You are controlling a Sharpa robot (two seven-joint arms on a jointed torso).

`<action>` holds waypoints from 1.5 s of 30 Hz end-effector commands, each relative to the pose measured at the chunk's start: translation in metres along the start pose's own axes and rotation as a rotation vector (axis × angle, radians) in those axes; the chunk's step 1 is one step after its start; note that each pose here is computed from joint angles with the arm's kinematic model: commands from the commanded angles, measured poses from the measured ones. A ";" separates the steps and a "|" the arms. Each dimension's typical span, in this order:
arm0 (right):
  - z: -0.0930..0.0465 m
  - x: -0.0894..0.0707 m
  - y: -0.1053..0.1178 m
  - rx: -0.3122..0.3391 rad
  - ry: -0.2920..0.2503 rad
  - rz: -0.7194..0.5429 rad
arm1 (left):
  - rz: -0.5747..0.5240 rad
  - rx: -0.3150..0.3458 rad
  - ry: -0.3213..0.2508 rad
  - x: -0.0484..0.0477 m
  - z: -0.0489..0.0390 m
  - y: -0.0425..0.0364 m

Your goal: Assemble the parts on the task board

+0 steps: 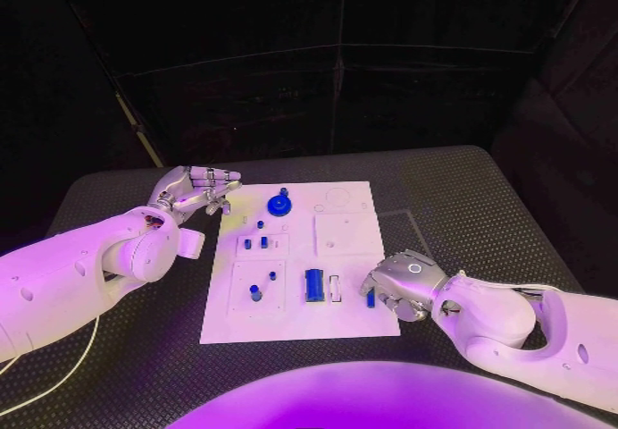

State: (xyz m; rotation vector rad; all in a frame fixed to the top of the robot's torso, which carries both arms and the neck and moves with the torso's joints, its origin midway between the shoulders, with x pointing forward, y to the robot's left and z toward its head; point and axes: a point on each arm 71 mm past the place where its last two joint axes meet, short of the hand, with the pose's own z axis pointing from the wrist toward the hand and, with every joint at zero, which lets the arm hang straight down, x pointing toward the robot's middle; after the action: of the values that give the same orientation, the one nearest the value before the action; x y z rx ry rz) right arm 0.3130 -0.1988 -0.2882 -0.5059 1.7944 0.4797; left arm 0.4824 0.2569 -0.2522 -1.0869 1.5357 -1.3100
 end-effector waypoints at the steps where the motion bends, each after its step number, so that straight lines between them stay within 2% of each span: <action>1: 0.000 -0.005 0.001 0.006 -0.057 -0.023 | -0.007 0.003 0.012 0.0010 0.0001 -0.0013; 10: -0.003 -0.011 0.003 0.008 -0.117 -0.028 | -0.007 0.001 0.012 0.0007 0.0002 -0.0011; 16: -0.006 -0.022 0.003 0.005 -0.227 0.013 | -0.008 0.000 0.014 0.0011 0.0006 -0.0007; 19: -0.007 -0.029 0.000 0.025 -0.278 0.064 | -0.008 0.000 0.015 0.0013 0.0006 -0.0005; 22: -0.008 -0.032 -0.007 0.082 -0.302 0.134 | -0.009 -0.001 0.015 0.0012 0.0006 -0.0002; 24: -0.009 -0.032 -0.012 0.138 -0.293 0.176 | -0.009 -0.002 0.015 0.0011 0.0005 -0.0002; 25: -0.009 -0.030 -0.017 0.188 -0.273 0.206 | -0.008 -0.002 0.015 0.0010 0.0004 -0.0001; 34: -0.012 -0.017 -0.032 0.398 -0.122 0.285 | -0.008 -0.004 0.015 0.0007 0.0002 0.0000; 39: -0.014 -0.013 -0.034 0.455 -0.070 0.307 | -0.009 -0.005 0.017 0.0008 0.0000 0.0000; 45: -0.011 -0.010 -0.033 0.476 -0.043 0.320 | -0.009 -0.006 0.018 0.0010 0.0001 0.0001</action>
State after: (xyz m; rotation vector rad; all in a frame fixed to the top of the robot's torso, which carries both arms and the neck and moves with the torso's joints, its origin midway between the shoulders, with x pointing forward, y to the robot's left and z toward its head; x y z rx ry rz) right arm 0.3256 -0.2280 -0.2738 0.0696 1.8172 0.3167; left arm 0.4821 0.2573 -0.2534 -1.0912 1.5470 -1.3104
